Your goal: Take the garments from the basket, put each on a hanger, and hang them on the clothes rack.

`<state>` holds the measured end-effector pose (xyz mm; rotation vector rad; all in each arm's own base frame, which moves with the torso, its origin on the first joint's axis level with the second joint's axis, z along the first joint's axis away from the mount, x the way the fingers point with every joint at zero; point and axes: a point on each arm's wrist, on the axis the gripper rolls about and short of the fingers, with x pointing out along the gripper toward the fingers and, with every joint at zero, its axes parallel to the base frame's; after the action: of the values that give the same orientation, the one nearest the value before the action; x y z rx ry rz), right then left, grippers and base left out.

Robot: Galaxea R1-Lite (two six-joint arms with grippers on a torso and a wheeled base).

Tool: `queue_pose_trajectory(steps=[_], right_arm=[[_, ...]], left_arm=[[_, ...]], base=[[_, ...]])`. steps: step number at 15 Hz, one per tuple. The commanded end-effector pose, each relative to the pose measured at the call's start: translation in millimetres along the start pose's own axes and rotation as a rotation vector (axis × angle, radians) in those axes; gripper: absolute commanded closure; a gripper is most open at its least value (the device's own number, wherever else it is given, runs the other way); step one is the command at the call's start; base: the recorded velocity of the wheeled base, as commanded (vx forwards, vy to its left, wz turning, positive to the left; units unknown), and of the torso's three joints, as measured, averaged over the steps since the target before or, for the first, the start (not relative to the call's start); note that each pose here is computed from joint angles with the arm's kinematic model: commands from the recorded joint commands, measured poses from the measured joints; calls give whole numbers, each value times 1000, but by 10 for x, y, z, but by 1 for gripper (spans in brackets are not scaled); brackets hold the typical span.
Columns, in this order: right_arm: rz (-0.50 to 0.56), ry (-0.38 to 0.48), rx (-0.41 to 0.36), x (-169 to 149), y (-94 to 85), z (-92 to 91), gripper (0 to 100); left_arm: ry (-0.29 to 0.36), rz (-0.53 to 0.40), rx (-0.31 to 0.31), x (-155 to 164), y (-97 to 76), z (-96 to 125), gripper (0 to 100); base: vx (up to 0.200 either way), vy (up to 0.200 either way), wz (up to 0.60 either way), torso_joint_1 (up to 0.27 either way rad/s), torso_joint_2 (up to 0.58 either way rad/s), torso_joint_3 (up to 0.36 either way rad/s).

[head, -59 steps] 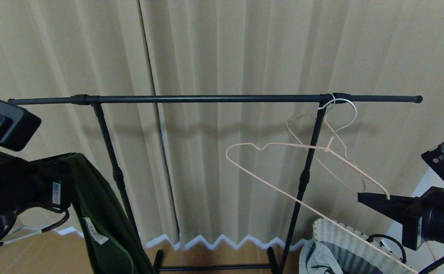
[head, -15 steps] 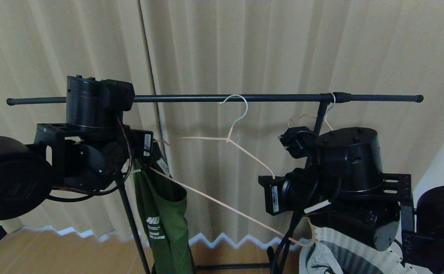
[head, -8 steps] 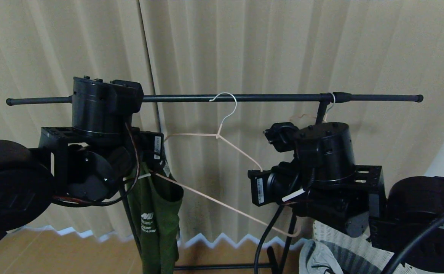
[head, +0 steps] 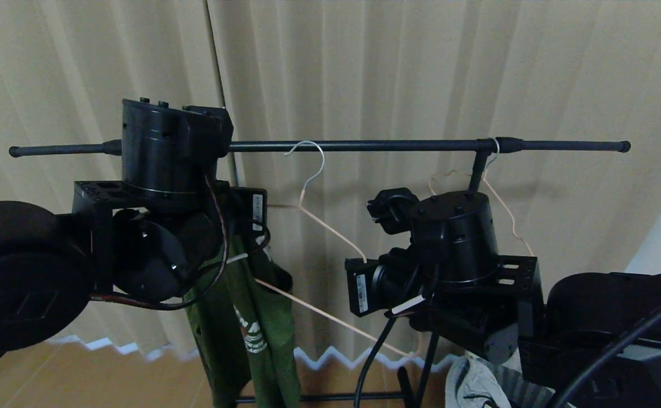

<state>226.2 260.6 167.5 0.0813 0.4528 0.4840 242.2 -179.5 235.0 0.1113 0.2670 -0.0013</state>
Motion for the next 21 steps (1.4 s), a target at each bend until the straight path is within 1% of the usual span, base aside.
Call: queue_pose_trajectory(steps=[1, 2, 4, 5, 6, 7, 8, 9, 10, 11, 13, 16, 17, 19, 21], right_arm=[[5, 1, -4, 28, 10, -32, 100], [8, -4, -2, 28, 12, -29, 100], [9, -7, -1, 28, 12, -29, 100], [11, -7, -1, 28, 12, -29, 100], [9, -7, 0, 30, 7, -27, 100], [11, -6, -1, 30, 8, -28, 100], [28, -5, 1, 9, 3, -16, 100], [39, -2, 2, -11, -5, -12, 100], [38, -7, 4, -19, -20, 2, 100], [36, -12, 6, -29, -30, 17, 100], [41, -46, 20, -100, -58, 102, 100], [66, -65, 10, -214, -79, 134, 100], [75, -73, 11, -237, -83, 138, 100], [86, -103, -1, -285, -99, 152, 100], [74, -133, -13, -363, -195, 174, 100]], left_arm=[[-12, -45, 7, -89, -109, 16, 100], [-12, -64, 14, -114, -149, 9, 100], [-12, -101, 17, -135, -174, 6, 100], [-4, -157, 20, -155, -180, -9, 100], [-6, -211, 16, -212, -149, 4, 100], [-1, -246, 20, -242, -129, -11, 100], [12, -301, 40, -287, -90, -63, 100], [23, -325, 68, -322, -36, -117, 100], [30, -323, 87, -340, 14, -170, 100], [33, -323, 91, -356, 35, -187, 100], [46, -342, 107, -424, 106, -266, 100], [58, -344, 117, -465, 144, -330, 100], [62, -346, 119, -469, 145, -345, 0], [60, -349, 121, -490, 154, -353, 0], [44, -397, 115, -609, 218, -362, 0]], base=[[0, 0, 0, 0, 0, 0], [0, 0, 0, 0, 0, 0], [0, 0, 0, 0, 0, 0], [0, 0, 0, 0, 0, 0], [0, 0, 0, 0, 0, 0], [0, 0, 0, 0, 0, 0], [0, 0, 0, 0, 0, 0], [0, 0, 0, 0, 0, 0], [0, 0, 0, 0, 0, 0], [0, 0, 0, 0, 0, 0], [0, 0, 0, 0, 0, 0], [0, 0, 0, 0, 0, 0], [0, 0, 0, 0, 0, 0], [0, 0, 0, 0, 0, 0], [0, 0, 0, 0, 0, 0]])
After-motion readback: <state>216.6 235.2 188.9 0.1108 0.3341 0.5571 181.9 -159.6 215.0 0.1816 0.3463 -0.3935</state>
